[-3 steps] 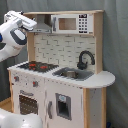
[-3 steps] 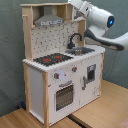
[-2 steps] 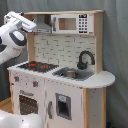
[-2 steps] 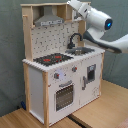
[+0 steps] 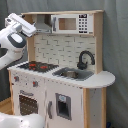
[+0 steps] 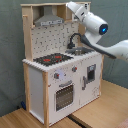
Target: Play with the kitchen
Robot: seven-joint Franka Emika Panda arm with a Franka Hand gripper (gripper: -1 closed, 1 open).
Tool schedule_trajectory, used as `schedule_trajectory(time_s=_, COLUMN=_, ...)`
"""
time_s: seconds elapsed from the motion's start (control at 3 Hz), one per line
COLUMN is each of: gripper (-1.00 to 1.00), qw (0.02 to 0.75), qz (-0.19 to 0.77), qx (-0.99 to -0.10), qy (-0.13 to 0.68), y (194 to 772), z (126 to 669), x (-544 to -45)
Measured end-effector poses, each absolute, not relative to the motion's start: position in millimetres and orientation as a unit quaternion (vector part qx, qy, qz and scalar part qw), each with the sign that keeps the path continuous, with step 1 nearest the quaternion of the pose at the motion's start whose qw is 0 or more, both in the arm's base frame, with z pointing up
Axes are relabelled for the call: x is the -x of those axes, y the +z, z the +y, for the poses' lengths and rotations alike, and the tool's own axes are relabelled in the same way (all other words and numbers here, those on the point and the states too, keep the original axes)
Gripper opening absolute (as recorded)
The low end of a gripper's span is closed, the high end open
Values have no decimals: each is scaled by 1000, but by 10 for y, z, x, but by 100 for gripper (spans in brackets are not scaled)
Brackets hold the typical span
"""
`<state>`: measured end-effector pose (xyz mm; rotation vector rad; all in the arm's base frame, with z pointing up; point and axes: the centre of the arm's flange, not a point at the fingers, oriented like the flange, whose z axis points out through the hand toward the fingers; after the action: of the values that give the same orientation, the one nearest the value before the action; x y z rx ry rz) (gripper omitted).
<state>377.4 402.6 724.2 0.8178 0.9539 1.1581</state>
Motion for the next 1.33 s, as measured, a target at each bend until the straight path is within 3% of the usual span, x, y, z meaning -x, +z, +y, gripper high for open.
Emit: schedule_trajectory(time_s=1.33, gripper=100, qw=656, qz=311, qx=-432, qy=536, y=6972, z=4143, x=-3844)
